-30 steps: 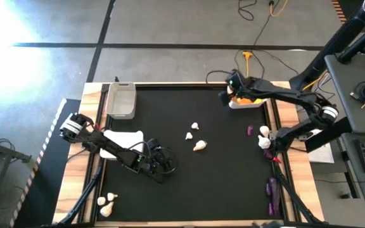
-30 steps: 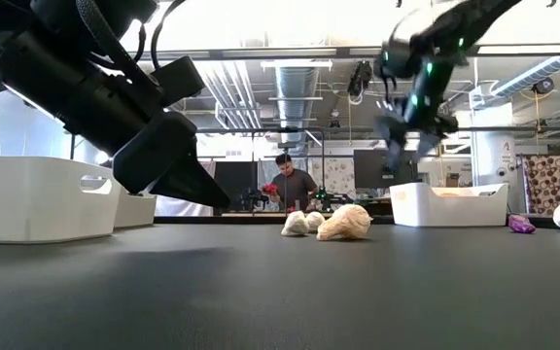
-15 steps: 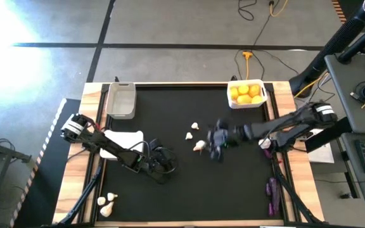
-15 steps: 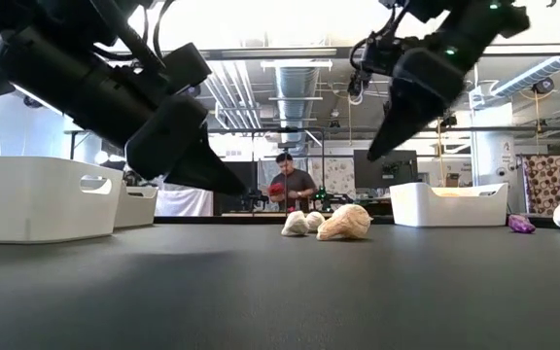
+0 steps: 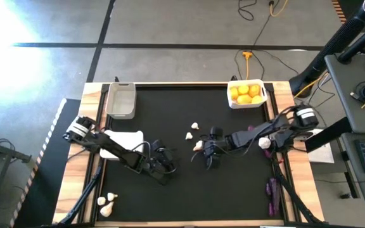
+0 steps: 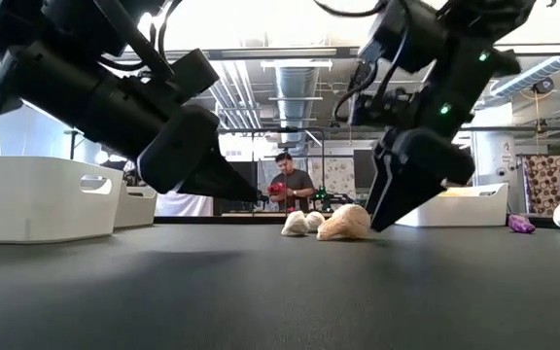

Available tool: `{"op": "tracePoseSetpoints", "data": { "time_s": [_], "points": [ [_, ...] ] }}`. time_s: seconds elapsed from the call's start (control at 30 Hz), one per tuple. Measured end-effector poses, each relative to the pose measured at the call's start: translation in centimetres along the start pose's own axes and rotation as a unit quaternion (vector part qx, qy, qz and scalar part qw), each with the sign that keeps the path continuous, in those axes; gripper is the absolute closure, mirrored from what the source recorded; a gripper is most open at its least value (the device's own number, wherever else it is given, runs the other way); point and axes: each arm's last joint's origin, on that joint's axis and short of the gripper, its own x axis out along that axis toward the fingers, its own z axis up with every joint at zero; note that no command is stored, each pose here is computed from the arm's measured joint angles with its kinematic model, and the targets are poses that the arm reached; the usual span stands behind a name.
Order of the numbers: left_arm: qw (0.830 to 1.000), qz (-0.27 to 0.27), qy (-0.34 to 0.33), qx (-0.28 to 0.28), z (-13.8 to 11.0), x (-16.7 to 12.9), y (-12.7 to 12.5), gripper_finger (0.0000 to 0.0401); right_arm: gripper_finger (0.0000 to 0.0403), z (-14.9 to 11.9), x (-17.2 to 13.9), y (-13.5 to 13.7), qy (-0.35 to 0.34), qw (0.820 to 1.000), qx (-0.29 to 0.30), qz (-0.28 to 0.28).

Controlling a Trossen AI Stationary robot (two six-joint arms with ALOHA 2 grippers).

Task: Sort produce into baskets
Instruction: Put the white garlic into the bottom white bin

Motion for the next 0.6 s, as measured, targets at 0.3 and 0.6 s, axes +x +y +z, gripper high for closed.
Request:
{"op": "tracePoseSetpoints", "data": {
  "time_s": [0.3, 0.6],
  "points": [
    [0.999, -0.014, -0.05, 0.005, -0.6, 1.3, -1.0, 0.0188, 0.0078, 2.6, 2.3, 1.6, 0.003, 0.997, -0.004, 0.071],
    [0.998, -0.006, -0.062, 0.008, -1.3, 3.0, -1.4, 0.015, 0.0078, 4.7, 3.8, 2.8, 0.0, 0.994, -0.012, 0.11]
  ]
}}
